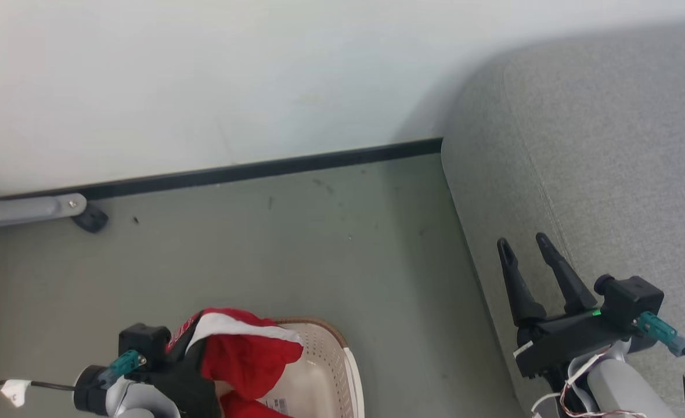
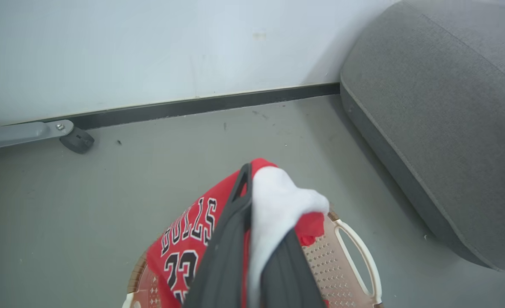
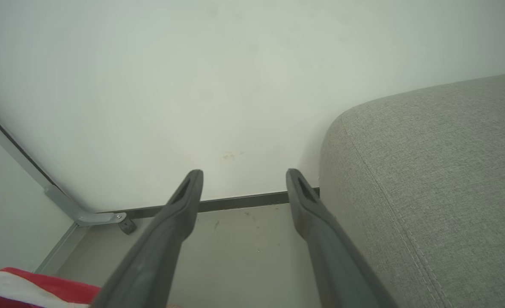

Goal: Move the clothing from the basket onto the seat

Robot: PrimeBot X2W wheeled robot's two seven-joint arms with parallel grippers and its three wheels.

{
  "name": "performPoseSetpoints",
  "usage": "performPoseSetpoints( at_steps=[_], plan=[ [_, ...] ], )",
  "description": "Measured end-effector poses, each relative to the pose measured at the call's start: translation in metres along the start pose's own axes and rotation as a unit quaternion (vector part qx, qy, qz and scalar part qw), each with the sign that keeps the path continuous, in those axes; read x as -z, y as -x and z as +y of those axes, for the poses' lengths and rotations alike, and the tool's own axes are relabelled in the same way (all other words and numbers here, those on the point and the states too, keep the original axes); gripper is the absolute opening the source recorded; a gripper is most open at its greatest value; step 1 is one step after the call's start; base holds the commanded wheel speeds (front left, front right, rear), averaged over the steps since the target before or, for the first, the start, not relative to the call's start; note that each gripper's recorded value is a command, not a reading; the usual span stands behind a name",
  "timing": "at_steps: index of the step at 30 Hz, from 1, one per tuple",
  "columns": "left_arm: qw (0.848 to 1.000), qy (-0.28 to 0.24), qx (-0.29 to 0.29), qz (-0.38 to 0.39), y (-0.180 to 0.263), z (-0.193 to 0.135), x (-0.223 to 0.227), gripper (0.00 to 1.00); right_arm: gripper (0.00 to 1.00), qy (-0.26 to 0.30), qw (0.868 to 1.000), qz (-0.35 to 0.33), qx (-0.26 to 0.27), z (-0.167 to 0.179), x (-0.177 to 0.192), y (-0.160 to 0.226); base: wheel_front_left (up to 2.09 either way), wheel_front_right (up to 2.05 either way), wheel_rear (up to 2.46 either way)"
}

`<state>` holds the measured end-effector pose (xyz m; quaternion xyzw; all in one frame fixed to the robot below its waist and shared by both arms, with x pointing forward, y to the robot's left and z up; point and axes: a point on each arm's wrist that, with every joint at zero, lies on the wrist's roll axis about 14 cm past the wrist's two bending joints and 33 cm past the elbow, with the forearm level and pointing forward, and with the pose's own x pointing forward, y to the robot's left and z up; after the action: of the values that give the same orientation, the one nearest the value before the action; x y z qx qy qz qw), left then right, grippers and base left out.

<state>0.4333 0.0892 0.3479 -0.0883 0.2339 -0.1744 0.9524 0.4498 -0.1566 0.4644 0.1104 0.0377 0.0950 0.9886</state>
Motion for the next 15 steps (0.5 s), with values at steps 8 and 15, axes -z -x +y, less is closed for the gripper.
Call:
performPoseSetpoints(
  at_steps=[8, 15],
  plan=[
    [0.994, 0.006, 0.013, -0.112, 0.018, -0.012, -0.072, 0.0, 1.0, -0.001, 0.999, -0.015, -0.031, 0.021, -0.015, 0.014, 0.0, 0.0, 0.0],
    [0.98, 0.022, 0.036, -0.195, 0.036, -0.029, -0.124, 0.0, 1.0, -0.007, 0.999, -0.025, -0.039, 0.029, -0.023, 0.022, 0.0, 0.0, 0.0]
  ],
)
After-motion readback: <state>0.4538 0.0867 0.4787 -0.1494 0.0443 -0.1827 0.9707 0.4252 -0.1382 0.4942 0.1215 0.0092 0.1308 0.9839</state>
